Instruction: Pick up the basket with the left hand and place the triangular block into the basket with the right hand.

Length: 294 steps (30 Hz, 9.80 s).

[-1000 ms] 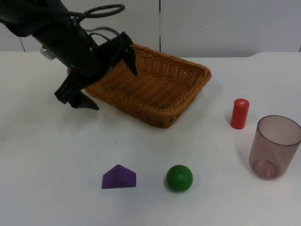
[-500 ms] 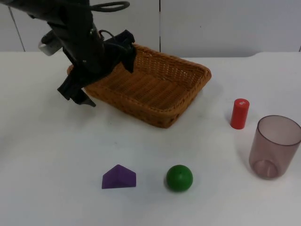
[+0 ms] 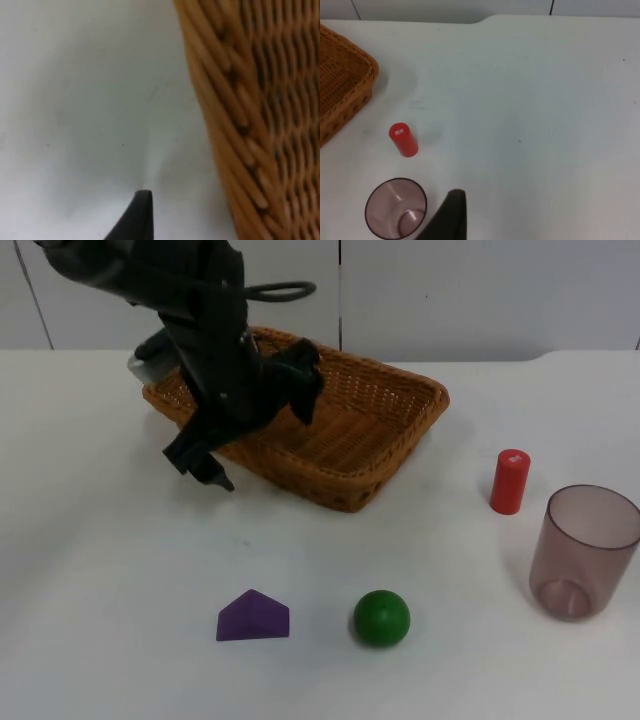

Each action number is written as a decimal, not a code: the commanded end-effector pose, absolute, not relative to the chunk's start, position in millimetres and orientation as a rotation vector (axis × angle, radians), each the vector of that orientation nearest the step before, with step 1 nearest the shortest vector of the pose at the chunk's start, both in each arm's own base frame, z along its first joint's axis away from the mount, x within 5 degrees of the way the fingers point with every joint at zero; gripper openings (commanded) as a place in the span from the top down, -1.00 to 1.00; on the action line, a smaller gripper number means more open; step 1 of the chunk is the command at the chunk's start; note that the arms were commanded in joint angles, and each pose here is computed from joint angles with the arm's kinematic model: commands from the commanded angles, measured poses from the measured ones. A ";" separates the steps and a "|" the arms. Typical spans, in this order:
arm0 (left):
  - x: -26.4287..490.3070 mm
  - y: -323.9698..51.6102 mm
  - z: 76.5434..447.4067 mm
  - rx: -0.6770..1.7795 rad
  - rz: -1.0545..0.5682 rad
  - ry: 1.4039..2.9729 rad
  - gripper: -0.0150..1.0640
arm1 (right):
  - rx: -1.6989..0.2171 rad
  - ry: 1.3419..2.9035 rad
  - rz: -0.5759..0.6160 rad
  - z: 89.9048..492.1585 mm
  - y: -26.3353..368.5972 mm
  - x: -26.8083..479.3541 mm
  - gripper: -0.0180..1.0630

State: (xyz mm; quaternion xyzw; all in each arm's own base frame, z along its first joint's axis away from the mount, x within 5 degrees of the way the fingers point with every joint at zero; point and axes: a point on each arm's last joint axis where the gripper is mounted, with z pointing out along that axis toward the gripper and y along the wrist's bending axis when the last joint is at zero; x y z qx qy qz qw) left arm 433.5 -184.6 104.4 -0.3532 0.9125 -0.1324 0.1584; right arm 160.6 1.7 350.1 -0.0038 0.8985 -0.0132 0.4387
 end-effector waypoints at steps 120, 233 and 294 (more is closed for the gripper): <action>270.1 33.9 297.0 -0.263 -0.513 2.576 0.98 | -1.808 2.026 0.530 165.3 285.1 307.5 -0.97; 296.5 -107.6 241.6 0.025 -0.887 2.699 0.98 | -0.937 2.149 0.225 352.3 280.9 260.8 0.91; 296.0 -106.7 240.8 0.043 -0.869 2.707 0.98 | -0.965 1.990 0.163 374.1 247.3 238.4 -0.91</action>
